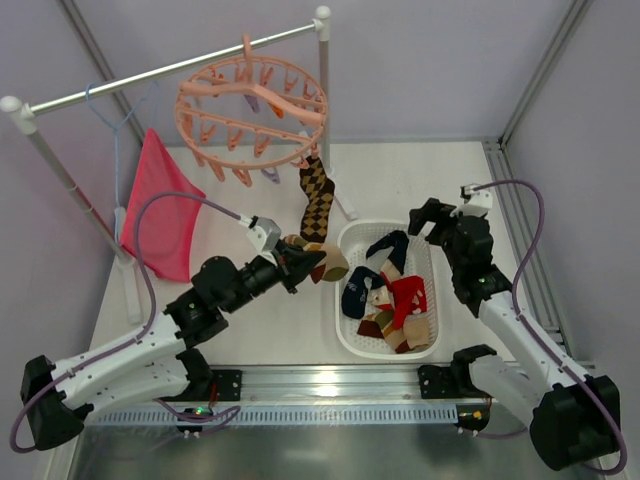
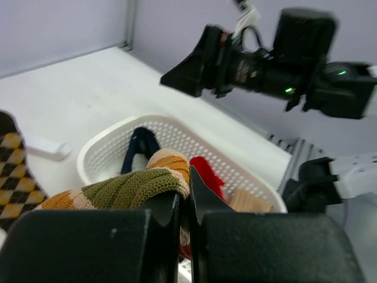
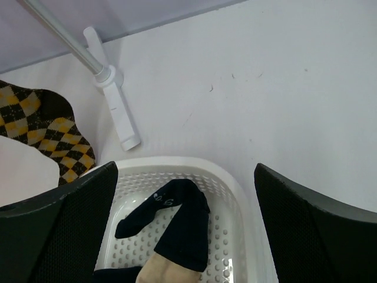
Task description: Remove the socks clipped to the hanger
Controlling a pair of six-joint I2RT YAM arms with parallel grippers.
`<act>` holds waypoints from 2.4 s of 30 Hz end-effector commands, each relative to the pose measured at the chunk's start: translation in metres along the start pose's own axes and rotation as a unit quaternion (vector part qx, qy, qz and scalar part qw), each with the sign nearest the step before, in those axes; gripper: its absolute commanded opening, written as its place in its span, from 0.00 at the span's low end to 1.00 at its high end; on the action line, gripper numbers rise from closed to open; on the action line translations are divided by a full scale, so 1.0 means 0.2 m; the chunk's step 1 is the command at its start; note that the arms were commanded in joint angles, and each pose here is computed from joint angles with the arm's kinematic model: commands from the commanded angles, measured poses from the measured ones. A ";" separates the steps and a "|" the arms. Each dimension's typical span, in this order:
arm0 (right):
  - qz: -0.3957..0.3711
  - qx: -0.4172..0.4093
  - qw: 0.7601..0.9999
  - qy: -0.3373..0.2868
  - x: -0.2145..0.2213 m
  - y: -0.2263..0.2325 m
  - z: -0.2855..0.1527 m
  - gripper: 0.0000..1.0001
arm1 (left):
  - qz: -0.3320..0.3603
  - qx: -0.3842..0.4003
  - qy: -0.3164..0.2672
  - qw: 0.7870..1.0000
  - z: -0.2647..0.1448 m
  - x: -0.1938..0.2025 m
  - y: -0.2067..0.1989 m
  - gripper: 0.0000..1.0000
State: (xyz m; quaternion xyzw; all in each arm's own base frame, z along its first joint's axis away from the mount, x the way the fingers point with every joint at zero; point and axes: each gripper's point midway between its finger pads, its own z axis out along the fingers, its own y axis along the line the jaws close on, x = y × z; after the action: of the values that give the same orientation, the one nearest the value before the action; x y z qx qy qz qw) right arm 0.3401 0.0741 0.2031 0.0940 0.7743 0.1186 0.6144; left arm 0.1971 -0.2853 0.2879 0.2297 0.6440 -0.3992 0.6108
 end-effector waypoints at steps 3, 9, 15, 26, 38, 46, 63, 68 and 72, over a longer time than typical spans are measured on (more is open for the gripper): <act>0.053 0.003 0.999 0.013 0.10 -0.10 -0.03 0.97 | -0.092 0.149 -0.051 0.983 -0.06 -0.28 -0.33 0.00; 0.066 -0.005 0.998 0.019 0.20 -0.12 -0.07 0.97 | -0.071 0.144 -0.005 0.987 0.02 -0.14 -0.39 0.00; 0.059 0.022 0.998 0.027 0.26 -0.20 -0.11 0.97 | -0.051 0.170 0.049 0.983 0.09 0.04 -0.54 0.00; 0.054 0.040 0.998 0.012 0.22 -0.24 -0.17 0.97 | -0.063 0.208 0.112 0.970 0.23 0.34 -0.73 0.00; 0.053 0.038 0.998 0.009 0.21 -0.24 -0.18 0.97 | -0.056 0.185 0.159 0.968 0.35 0.55 -0.77 0.15; 0.053 0.034 0.998 0.014 0.22 -0.23 -0.18 0.97 | -0.026 0.151 0.179 0.972 0.42 0.62 -0.76 1.00; 0.055 0.028 0.998 0.009 0.22 -0.23 -0.19 0.97 | 0.099 -0.185 0.132 0.969 0.25 0.31 0.00 1.00; 0.055 0.024 0.998 0.008 0.22 -0.22 -0.19 0.97 | 0.049 -0.232 0.107 0.965 0.16 0.22 0.25 1.00; 0.054 0.019 0.998 0.007 0.21 -0.21 -0.19 0.97 | 0.044 -0.272 0.078 0.958 0.09 0.16 0.43 1.00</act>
State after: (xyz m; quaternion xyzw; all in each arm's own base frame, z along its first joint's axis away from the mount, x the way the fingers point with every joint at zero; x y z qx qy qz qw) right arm 0.2900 0.0422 0.1471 0.1516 0.7892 0.1280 0.5812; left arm 0.2650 -0.2721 0.2399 0.1358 0.7651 -0.1716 0.6056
